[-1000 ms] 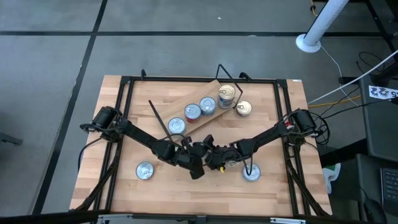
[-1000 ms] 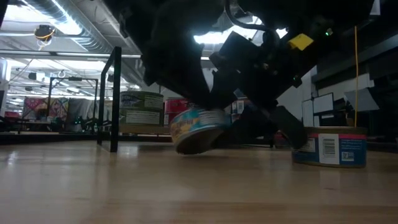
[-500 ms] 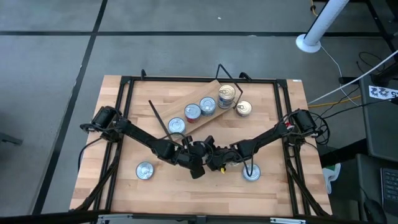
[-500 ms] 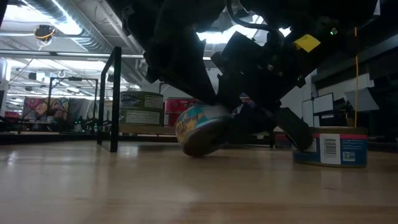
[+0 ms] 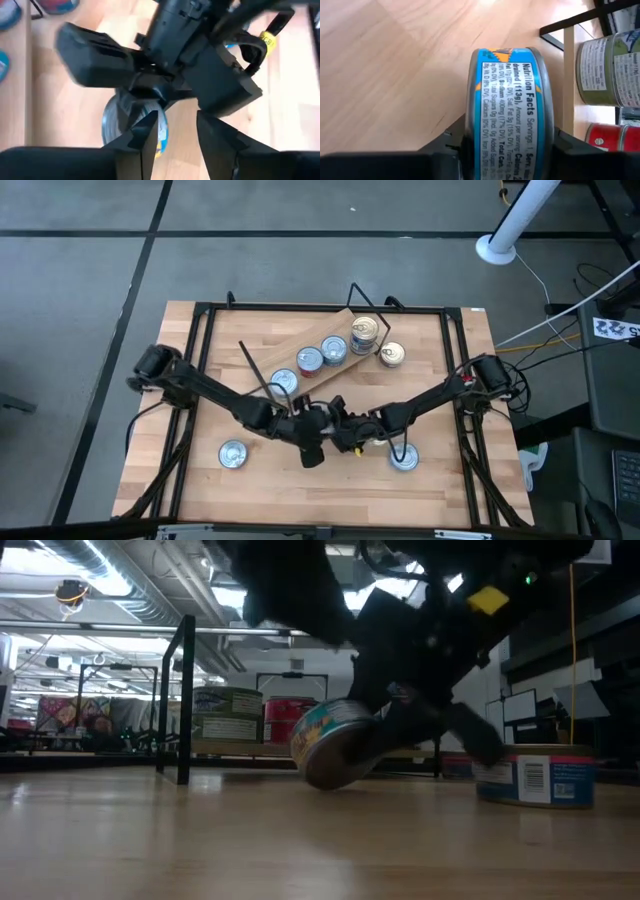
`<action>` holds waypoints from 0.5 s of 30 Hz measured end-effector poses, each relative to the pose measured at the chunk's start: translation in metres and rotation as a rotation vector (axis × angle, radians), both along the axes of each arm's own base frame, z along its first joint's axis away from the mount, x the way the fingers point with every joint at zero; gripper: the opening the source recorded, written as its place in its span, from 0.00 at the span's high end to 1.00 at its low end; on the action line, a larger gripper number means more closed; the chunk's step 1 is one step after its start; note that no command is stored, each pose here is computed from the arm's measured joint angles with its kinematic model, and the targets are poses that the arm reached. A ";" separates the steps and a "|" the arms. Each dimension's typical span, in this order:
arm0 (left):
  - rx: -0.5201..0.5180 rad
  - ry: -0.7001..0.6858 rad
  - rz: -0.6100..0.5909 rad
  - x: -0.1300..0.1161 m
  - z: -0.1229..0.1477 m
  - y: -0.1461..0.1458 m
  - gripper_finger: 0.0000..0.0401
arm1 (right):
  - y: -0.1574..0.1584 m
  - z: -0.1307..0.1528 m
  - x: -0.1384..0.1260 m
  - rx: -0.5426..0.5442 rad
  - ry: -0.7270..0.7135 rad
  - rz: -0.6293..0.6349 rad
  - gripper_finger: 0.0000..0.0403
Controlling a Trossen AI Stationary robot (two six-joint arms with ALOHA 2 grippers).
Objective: Stack canned seafood by type on shelf
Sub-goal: Stack the yellow blue tuna can on top of the yellow blue tuna cans on the shelf
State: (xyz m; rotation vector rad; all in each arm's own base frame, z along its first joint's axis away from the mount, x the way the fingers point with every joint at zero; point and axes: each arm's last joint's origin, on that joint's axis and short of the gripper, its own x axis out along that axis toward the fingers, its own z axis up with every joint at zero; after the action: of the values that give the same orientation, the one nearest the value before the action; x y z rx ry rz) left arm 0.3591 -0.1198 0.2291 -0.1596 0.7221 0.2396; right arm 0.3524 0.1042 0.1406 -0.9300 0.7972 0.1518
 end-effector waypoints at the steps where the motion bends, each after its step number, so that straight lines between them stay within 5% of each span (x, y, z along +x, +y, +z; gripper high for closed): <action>1: -0.002 -0.008 -0.002 -0.003 0.007 0.001 0.67 | 0.000 0.004 -0.001 -0.001 0.008 0.002 0.67; 11: 0.020 -0.127 -0.022 -0.034 0.067 0.014 0.70 | -0.006 0.070 -0.014 -0.004 -0.053 -0.015 0.64; 15: 0.043 -0.151 -0.027 -0.040 0.078 0.019 0.71 | -0.012 0.088 -0.020 -0.129 -0.113 -0.071 0.66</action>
State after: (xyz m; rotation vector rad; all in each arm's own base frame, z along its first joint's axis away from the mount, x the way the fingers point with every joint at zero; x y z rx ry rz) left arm 0.3188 -0.1008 0.3070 -0.1257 0.5686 0.2149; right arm 0.3327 0.0924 0.2291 -1.0208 0.7409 -0.0142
